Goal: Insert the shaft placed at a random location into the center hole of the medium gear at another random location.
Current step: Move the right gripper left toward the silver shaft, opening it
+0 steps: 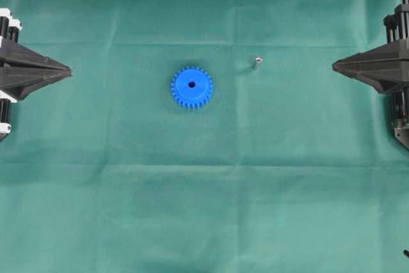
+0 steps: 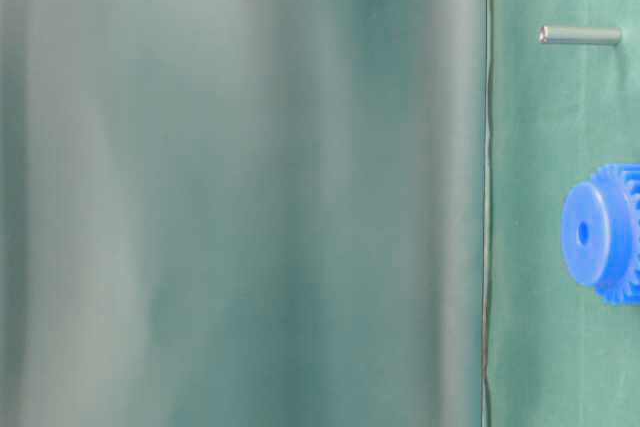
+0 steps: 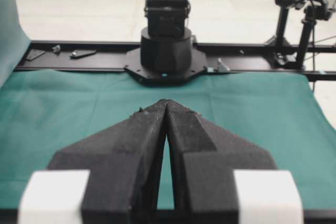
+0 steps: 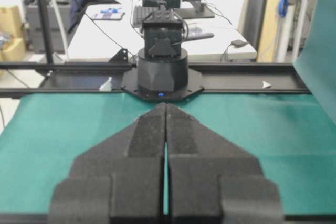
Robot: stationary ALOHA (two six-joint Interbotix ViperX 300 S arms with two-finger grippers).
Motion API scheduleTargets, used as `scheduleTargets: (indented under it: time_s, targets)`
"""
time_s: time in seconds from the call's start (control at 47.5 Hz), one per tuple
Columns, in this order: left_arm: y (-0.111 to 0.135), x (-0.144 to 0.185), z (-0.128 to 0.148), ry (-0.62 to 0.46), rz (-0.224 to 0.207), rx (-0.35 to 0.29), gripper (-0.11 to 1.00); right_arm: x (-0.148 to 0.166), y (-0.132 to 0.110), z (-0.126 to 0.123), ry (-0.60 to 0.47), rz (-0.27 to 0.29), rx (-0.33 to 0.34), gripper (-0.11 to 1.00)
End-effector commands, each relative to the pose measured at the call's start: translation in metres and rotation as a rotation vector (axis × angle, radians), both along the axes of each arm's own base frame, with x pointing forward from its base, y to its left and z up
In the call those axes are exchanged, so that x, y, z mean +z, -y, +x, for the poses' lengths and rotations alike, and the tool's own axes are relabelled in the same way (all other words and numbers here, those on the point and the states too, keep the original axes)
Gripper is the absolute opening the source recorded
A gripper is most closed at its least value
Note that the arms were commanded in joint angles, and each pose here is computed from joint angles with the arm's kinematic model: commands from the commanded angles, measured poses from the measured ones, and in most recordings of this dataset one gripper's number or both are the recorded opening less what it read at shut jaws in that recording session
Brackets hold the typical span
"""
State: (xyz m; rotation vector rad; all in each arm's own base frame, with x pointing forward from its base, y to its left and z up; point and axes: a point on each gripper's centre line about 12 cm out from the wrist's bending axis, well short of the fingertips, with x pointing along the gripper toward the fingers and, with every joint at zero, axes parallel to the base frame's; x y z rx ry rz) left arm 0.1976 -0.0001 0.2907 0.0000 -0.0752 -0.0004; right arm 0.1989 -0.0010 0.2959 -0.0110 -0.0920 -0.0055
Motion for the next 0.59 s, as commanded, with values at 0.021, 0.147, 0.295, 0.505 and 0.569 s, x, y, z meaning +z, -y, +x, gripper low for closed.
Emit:
scheduleTargets:
  time_s: [0.021,0.147,0.295,0.505,0.569]
  targets:
    - [0.001,0.011,0.005,-0.006,-0.006,-0.006,0.00,0.002,0.001,0.004,-0.014,0.000,-0.005,0.01]
    - [0.001,0.009,0.006,-0.017,-0.011,-0.006,0.00,0.001,0.010,0.008,-0.064,0.008,-0.046,0.01]
    - [0.001,0.008,0.006,-0.023,-0.011,-0.006,0.00,0.000,0.017,0.011,-0.078,0.005,-0.080,0.01]
    - [0.001,0.007,0.006,-0.028,-0.011,-0.006,0.00,-0.019,0.025,0.020,-0.155,0.005,-0.111,0.02]
    - [0.001,0.007,0.006,-0.028,-0.011,-0.006,0.00,-0.027,0.027,0.024,-0.186,0.006,-0.118,0.08]
